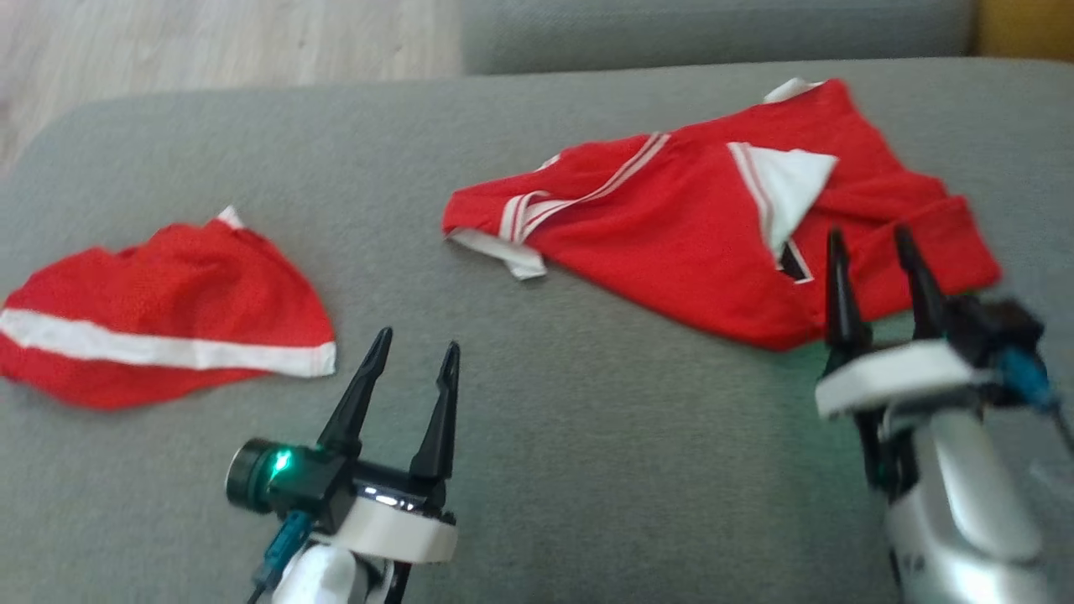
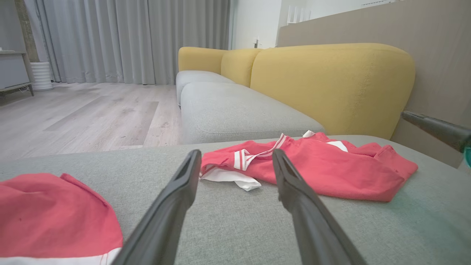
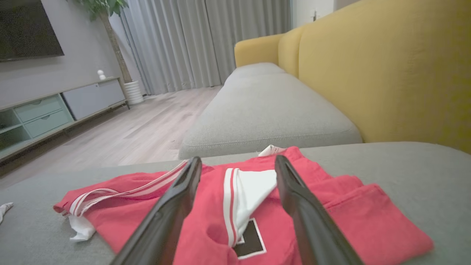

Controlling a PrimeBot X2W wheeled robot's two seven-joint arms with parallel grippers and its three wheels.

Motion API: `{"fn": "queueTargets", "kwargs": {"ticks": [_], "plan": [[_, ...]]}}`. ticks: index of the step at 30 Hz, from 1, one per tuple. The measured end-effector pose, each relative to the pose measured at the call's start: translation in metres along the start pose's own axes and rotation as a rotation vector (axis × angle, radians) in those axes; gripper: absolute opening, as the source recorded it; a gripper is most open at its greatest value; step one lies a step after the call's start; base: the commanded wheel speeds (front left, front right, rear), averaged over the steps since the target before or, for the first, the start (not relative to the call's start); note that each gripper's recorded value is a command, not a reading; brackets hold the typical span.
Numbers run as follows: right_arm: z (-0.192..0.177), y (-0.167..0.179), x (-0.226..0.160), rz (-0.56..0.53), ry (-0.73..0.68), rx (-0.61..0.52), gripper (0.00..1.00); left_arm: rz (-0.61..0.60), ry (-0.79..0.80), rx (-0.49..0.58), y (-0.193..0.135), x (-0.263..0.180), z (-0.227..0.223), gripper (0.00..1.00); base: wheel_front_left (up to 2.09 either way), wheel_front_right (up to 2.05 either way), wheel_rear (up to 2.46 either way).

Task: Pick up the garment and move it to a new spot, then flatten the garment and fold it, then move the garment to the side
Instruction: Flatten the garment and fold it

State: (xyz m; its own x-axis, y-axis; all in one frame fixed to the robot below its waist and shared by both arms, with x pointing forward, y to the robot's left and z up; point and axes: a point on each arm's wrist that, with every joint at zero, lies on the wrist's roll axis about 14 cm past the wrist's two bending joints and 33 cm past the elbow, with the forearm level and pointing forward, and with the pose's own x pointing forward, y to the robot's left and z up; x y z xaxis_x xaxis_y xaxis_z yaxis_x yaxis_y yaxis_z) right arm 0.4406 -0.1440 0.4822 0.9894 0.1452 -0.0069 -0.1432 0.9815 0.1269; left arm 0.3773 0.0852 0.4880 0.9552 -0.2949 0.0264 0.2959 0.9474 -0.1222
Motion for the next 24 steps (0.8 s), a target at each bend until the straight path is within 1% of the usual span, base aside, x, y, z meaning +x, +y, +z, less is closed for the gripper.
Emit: {"fn": "queueTargets", "kwargs": {"ticks": [2,4,7,10,14,17,23,24], "plan": [[-0.004,0.001,0.019,0.0,0.029,0.013,1.0,0.01,0.003,0.001,0.004,0.001,-0.001,1.0,0.0,0.0,0.0],[-0.013,-0.006,0.034,-0.019,0.075,0.023,1.0,0.029,0.013,0.004,0.011,0.0,-0.004,1.0,0.0,0.0,0.0],[-0.032,-0.02,0.05,-0.071,0.156,0.058,1.0,0.06,0.027,0.004,0.02,-0.004,-0.008,1.0,0.0,0.0,0.0],[-0.052,-0.027,0.064,-0.101,0.233,0.076,1.0,0.08,0.048,0.003,0.026,-0.007,-0.014,1.0,0.0,0.0,0.0],[-0.073,-0.023,0.081,-0.122,0.313,0.145,1.0,0.11,0.051,0.005,0.038,-0.003,-0.015,1.0,0.0,0.0,0.0],[-0.085,-0.014,0.092,-0.113,0.35,0.173,1.0,0.127,0.058,0.01,0.045,-0.002,-0.017,1.0,0.0,0.0,0.0],[-0.103,-0.004,0.094,-0.104,0.402,0.211,1.0,0.142,0.083,0.003,0.05,-0.004,-0.025,1.0,0.0,0.0,0.0],[-0.105,-0.003,0.093,-0.107,0.408,0.224,0.75,0.14,0.084,0.003,0.049,-0.004,-0.025,1.0,0.0,0.0,0.0]]}}
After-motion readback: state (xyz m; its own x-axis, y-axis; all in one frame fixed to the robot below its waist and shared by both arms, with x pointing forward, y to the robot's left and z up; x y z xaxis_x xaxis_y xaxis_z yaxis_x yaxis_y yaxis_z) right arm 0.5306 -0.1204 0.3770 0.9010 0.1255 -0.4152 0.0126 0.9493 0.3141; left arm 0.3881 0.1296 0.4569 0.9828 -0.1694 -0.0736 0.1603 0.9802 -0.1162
